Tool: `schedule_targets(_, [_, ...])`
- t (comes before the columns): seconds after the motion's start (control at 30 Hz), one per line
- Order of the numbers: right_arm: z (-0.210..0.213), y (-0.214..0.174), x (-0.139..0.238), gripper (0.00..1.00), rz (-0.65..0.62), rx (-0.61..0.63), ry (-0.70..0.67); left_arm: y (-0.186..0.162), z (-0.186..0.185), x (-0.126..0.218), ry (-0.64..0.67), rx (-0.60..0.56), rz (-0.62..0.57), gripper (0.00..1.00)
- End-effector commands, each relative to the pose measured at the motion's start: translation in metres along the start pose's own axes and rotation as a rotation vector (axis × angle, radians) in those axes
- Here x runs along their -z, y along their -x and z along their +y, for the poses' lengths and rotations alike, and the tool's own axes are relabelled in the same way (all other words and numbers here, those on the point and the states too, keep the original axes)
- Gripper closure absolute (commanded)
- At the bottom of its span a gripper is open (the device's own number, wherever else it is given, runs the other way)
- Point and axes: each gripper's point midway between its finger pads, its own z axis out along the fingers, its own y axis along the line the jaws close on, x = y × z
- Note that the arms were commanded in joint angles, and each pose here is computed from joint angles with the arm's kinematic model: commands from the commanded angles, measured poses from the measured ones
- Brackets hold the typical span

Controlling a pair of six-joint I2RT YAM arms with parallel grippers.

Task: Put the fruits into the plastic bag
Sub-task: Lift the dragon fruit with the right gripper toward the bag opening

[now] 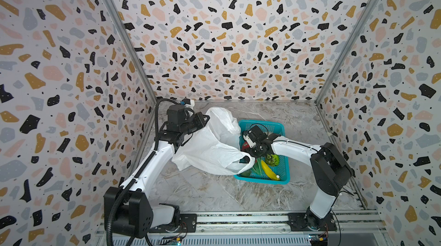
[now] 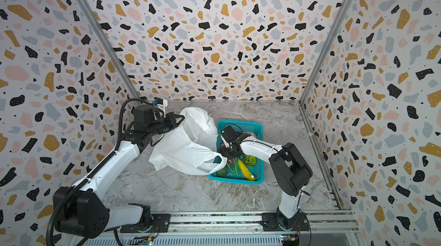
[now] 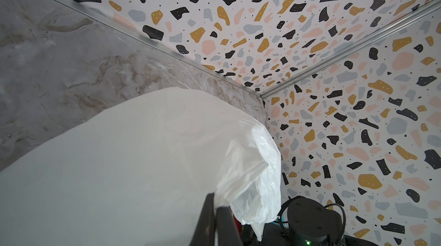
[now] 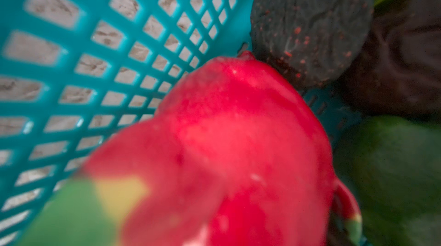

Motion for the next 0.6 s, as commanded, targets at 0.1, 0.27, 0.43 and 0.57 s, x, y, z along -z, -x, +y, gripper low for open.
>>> schedule_targets(0.1, [0.002, 0.028, 0.047, 0.5, -0.145, -0.017, 0.078, 0.005, -0.008, 0.003, -0.034, -0.019, -0.021, 1.0])
schedule_targets(0.27, [-0.02, 0.059, 0.11, 0.53, -0.32, -0.065, 0.093, 0.007, -0.009, 0.004, -0.033, -0.023, -0.024, 1.0])
schedule_targets(0.43, [-0.029, 0.088, 0.174, 0.53, -0.499, -0.057, 0.098, 0.007, -0.009, 0.004, -0.034, -0.021, -0.025, 1.0])
schedule_targets(0.57, [0.005, 0.105, 0.217, 0.53, -0.619, 0.063, 0.21, 0.006, -0.01, 0.004, -0.034, -0.021, -0.023, 1.0])
